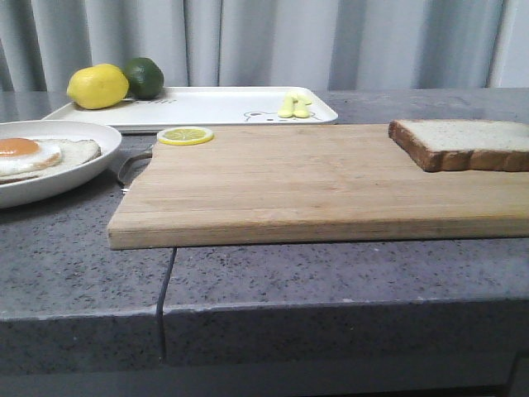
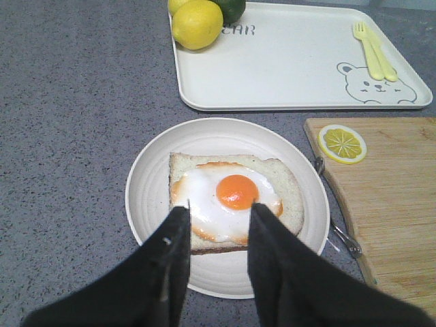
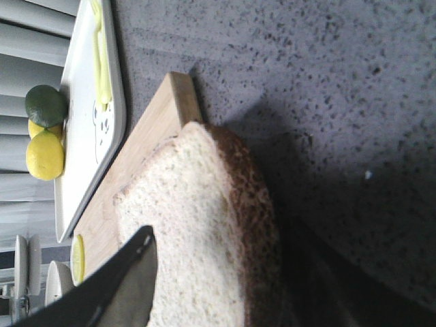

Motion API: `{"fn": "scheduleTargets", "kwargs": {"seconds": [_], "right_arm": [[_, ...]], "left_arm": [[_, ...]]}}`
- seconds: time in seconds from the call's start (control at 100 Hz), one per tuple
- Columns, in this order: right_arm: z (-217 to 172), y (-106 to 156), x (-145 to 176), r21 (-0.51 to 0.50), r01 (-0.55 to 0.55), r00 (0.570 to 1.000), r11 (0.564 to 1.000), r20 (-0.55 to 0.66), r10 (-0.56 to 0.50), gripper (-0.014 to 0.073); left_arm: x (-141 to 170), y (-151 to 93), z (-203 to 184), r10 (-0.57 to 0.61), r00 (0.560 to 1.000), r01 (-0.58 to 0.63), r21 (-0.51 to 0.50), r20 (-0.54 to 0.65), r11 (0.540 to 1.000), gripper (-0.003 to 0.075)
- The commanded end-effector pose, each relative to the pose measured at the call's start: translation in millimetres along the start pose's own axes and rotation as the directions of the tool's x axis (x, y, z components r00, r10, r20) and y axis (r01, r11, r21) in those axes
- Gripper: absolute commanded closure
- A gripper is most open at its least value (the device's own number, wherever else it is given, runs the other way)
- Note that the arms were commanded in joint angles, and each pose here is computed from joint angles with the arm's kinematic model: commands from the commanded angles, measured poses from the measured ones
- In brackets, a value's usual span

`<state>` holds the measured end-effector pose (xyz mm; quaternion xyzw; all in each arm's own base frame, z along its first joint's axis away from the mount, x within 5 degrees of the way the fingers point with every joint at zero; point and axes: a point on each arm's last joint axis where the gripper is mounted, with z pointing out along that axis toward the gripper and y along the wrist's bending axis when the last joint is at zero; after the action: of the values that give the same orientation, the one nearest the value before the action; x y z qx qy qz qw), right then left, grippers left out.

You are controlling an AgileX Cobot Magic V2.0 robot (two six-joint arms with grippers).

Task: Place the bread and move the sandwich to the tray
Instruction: 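Grasp the white bread slice edge with the right gripper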

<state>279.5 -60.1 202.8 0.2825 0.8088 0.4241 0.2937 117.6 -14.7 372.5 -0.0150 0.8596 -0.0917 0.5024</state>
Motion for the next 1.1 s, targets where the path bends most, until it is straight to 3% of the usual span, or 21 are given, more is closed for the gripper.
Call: {"fn": "scheduleTargets", "kwargs": {"seconds": [0.0,0.15,0.41,0.55,0.7,1.09], "right_arm": [[-0.8,8.8,-0.7,-0.044,0.025,1.000,0.999,-0.010,-0.025,0.0175],[3.5,10.6,2.3,-0.032,0.038,0.999,0.999,-0.021,-0.039,0.0183],[16.8,9.4,10.9,0.022,0.083,0.994,0.996,-0.068,-0.081,0.0315],[21.6,9.4,14.3,0.029,0.093,0.992,0.995,-0.089,-0.090,0.0454],[21.7,8.6,13.6,0.038,0.094,0.993,0.995,-0.082,-0.090,0.0669],[11.2,24.9,13.4,-0.004,0.124,0.991,0.992,-0.043,-0.124,0.0655]], "left_arm": [[-14.3,-3.6,-5.2,-0.008,0.996,0.006,0.022,0.091,1.000,0.0535],[-14.3,-3.6,-5.2,-0.008,0.996,0.006,0.022,0.091,1.000,0.0535],[-14.3,-3.6,-5.2,-0.008,0.996,0.006,0.022,0.091,1.000,0.0535],[-14.3,-3.6,-5.2,-0.008,0.996,0.006,0.022,0.091,1.000,0.0535],[-14.3,-3.6,-5.2,-0.008,0.996,0.006,0.022,0.091,1.000,0.0535],[-14.3,-3.6,-5.2,-0.008,0.996,0.006,0.022,0.091,1.000,0.0535]]}}
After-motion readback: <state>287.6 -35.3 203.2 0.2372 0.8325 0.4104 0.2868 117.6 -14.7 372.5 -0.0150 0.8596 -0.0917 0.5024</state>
